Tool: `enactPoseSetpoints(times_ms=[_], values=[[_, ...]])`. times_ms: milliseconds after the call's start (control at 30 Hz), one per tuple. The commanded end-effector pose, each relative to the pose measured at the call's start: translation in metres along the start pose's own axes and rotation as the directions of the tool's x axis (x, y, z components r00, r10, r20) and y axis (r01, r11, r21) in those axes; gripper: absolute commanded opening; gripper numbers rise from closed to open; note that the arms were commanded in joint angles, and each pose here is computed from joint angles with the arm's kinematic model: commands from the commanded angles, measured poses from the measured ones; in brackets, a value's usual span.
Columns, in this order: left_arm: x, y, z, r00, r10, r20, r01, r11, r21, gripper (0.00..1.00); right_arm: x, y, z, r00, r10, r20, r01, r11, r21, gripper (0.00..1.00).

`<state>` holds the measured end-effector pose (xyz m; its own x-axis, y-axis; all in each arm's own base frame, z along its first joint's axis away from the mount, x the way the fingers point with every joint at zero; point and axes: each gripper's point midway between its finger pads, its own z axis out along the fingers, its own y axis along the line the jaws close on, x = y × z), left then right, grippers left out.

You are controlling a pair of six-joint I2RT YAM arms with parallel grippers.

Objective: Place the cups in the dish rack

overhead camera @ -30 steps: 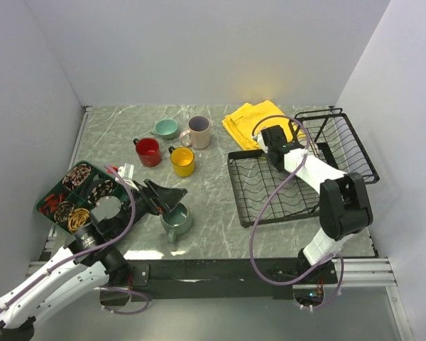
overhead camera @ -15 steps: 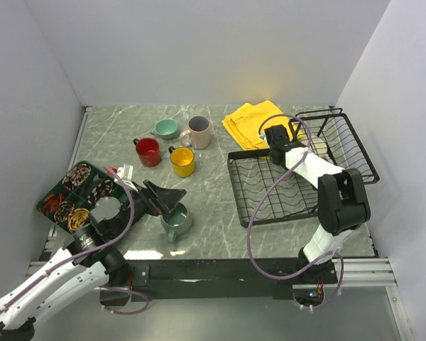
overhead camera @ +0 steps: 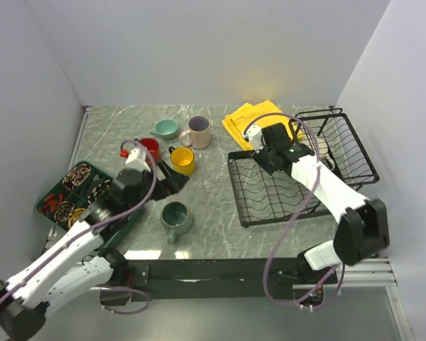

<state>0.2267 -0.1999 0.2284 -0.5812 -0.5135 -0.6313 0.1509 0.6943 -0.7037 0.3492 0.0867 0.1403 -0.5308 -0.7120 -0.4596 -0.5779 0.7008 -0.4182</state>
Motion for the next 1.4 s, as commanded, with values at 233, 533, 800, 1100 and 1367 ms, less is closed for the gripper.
enactPoseSetpoints(times_ms=[233, 533, 800, 1100, 1367], values=[[-0.042, 0.076, 0.075, 0.99, -0.073, -0.119, 0.031, 0.945, -0.326, 0.95, -0.083, 0.069, -0.109, 0.858, 0.181, 0.48, 0.112, 0.847, -0.519, 0.67], [-0.035, 0.12, 0.122, 0.978, -0.072, -0.195, -0.034, 0.869, -0.494, 0.85, -0.076, 0.078, -0.129, 0.799, 0.296, 0.524, 0.147, 0.749, -0.646, 0.69], [-0.029, 0.141, 0.154, 0.974, -0.059, -0.218, -0.074, 0.829, -0.554, 0.69, -0.071, 0.083, -0.139, 0.773, 0.308, 0.555, 0.173, 0.739, -0.651, 0.7], [-0.031, 0.151, 0.165, 0.98, -0.044, -0.194, -0.081, 0.803, -0.591, 0.57, -0.068, 0.086, -0.144, 0.764, 0.313, 0.564, 0.184, 0.732, -0.656, 0.7], [-0.044, 0.129, 0.156, 0.989, 0.01, -0.151, -0.085, 0.862, -0.5, 0.09, -0.067, 0.093, -0.154, 0.762, 0.334, 0.555, 0.204, 0.689, -0.695, 0.71]])
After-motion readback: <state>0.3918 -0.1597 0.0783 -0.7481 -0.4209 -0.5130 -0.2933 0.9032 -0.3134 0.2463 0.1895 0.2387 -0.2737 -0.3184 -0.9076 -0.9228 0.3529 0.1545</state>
